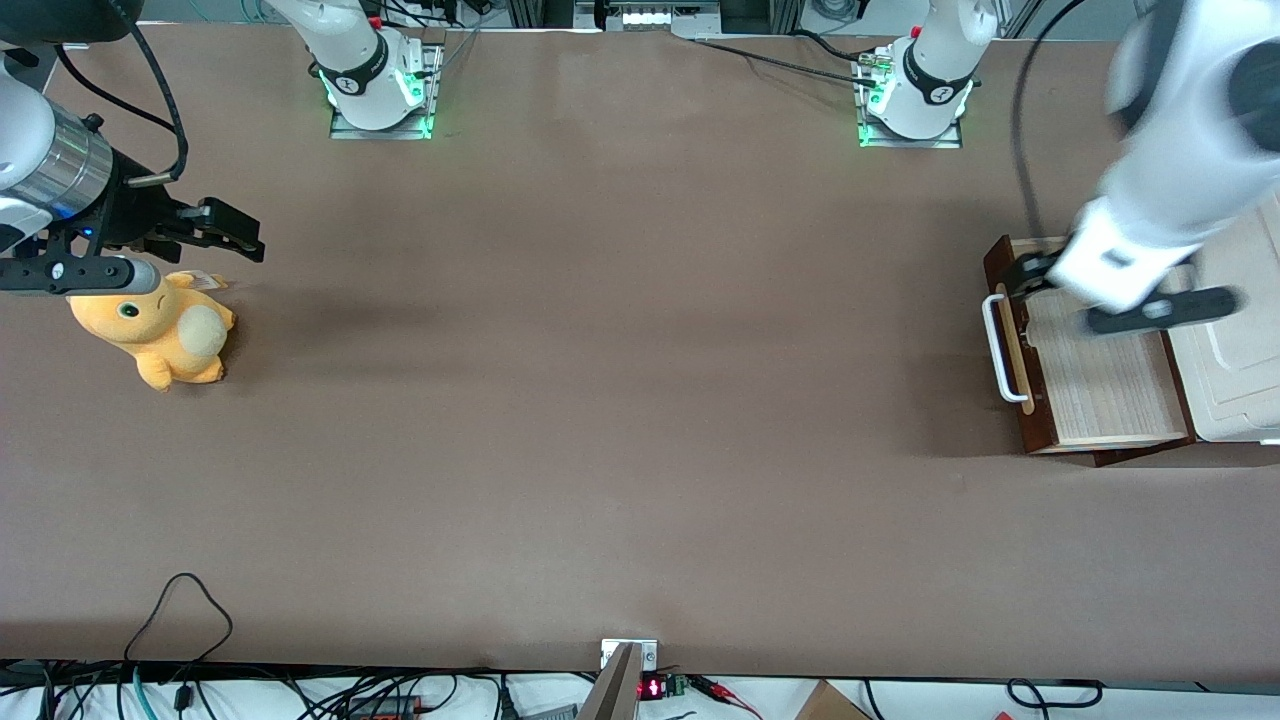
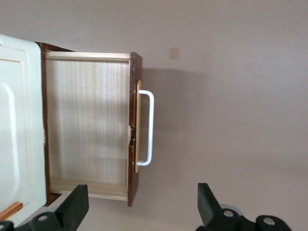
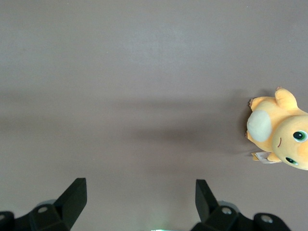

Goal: Open lower drawer with left arm only

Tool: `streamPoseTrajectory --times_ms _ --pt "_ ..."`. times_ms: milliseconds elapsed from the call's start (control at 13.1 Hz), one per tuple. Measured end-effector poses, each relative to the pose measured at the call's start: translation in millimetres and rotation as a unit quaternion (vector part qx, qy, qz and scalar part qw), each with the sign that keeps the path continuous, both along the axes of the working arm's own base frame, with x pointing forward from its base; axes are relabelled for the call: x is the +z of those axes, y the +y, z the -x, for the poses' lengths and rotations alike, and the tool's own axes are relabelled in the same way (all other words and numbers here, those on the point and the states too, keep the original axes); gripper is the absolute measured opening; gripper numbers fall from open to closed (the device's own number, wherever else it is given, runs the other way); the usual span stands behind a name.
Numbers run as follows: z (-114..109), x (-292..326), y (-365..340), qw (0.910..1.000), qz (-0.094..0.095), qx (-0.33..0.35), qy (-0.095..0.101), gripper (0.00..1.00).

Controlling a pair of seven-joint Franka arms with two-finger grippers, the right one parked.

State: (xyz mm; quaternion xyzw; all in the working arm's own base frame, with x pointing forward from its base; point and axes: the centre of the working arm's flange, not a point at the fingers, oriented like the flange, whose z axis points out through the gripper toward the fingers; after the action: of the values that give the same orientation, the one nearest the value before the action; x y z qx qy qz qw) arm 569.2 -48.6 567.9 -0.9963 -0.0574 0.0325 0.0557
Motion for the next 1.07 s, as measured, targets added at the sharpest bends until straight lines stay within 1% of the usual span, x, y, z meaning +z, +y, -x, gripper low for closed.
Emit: streamPoseTrajectory --times_ms 76,153,229,458,611,1069 --pt "4 12 14 0.9996 0.024 -0.009 -0.007 1.0" --pt "8 22 23 0.9991 0.036 -0.017 -0.014 1.0" --pt "12 30 24 0.9988 0.039 -0.021 -0.021 1.0" --pt "19 37 22 0.9981 0.041 -0.034 -0.032 1.0" --pt "18 34 23 0.9974 0.041 -0.043 -0.039 1.0" --pt "19 37 25 0.9969 0.041 -0.048 -0.046 1.0"
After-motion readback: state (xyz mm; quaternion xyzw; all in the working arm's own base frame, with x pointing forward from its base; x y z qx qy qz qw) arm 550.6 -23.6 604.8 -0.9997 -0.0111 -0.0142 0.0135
